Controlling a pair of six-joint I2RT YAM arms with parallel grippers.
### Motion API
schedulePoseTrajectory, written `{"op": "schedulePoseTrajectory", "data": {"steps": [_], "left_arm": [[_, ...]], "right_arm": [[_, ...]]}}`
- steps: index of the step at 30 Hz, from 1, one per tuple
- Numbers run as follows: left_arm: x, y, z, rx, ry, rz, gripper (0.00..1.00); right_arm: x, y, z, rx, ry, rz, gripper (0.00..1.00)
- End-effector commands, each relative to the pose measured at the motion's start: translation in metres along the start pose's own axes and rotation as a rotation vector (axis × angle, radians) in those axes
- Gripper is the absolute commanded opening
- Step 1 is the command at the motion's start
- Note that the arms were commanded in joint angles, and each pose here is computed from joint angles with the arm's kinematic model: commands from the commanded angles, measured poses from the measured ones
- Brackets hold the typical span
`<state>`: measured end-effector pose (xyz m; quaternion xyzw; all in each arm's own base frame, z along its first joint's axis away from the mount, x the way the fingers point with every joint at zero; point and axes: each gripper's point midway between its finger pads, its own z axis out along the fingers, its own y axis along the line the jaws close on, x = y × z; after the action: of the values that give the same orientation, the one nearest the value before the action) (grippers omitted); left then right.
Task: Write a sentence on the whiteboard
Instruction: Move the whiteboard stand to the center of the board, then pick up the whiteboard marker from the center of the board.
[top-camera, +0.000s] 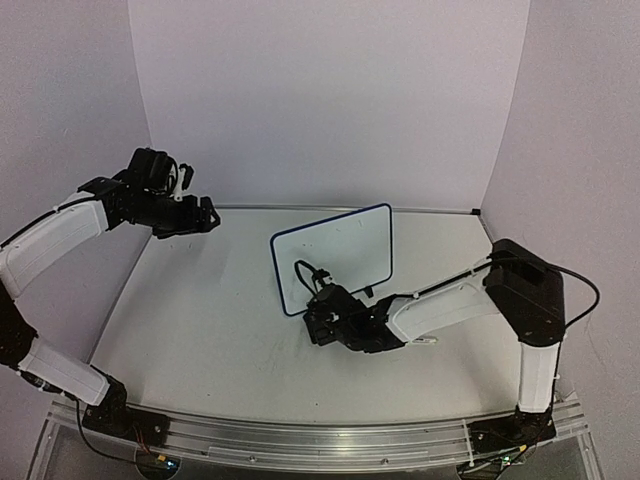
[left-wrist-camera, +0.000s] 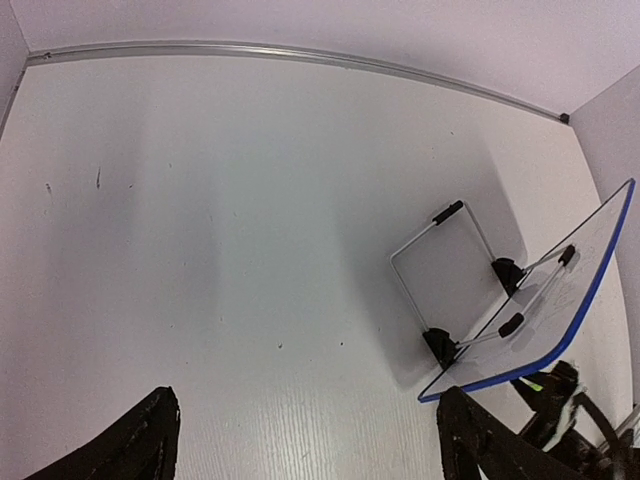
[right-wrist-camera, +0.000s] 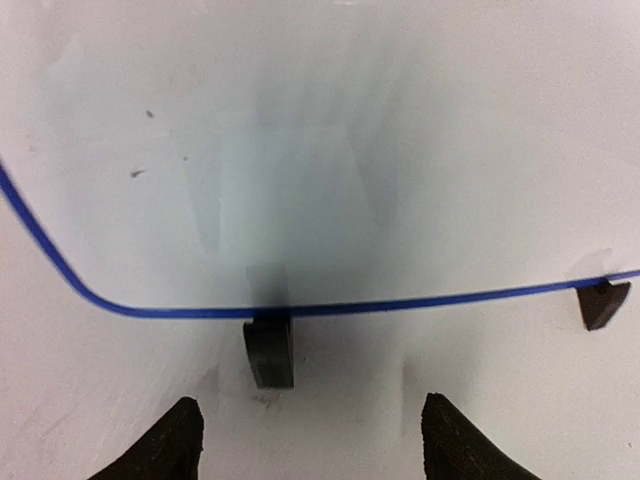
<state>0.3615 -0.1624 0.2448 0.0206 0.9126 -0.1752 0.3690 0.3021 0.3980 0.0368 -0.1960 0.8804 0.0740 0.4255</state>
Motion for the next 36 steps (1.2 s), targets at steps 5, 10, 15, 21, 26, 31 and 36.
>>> {"op": "schedulePoseTrajectory", "data": {"steps": [5,10,15,21,26,31,36], "left_arm": [[-0.014,-0.008,-0.038,0.023,0.020,0.118,0.91],[-0.015,0.007,-0.039,-0.046,-0.016,0.172,0.91],[-0.007,0.024,-0.031,-0.123,-0.027,0.193,0.91],[0.005,0.037,-0.026,-0.164,-0.045,0.202,0.91],[0.015,0.041,-0.019,-0.163,-0.028,0.199,0.91],[0.021,0.041,-0.014,-0.158,-0.005,0.197,0.91],[0.022,0.041,-0.012,-0.156,0.000,0.196,0.92]], "right_arm": [[-0.022,-0.058,-0.090,0.103,0.034,0.142,0.81],[-0.003,-0.093,-0.117,0.165,0.145,0.304,0.87],[0.017,-0.120,-0.115,0.173,0.274,0.562,0.84],[0.047,-0.149,-0.105,0.254,0.359,0.796,0.78],[0.062,-0.162,-0.104,0.312,0.376,0.927,0.73],[0.096,-0.176,-0.109,0.408,0.394,1.074,0.73],[0.095,-0.184,-0.110,0.442,0.343,1.111,0.73]]}}
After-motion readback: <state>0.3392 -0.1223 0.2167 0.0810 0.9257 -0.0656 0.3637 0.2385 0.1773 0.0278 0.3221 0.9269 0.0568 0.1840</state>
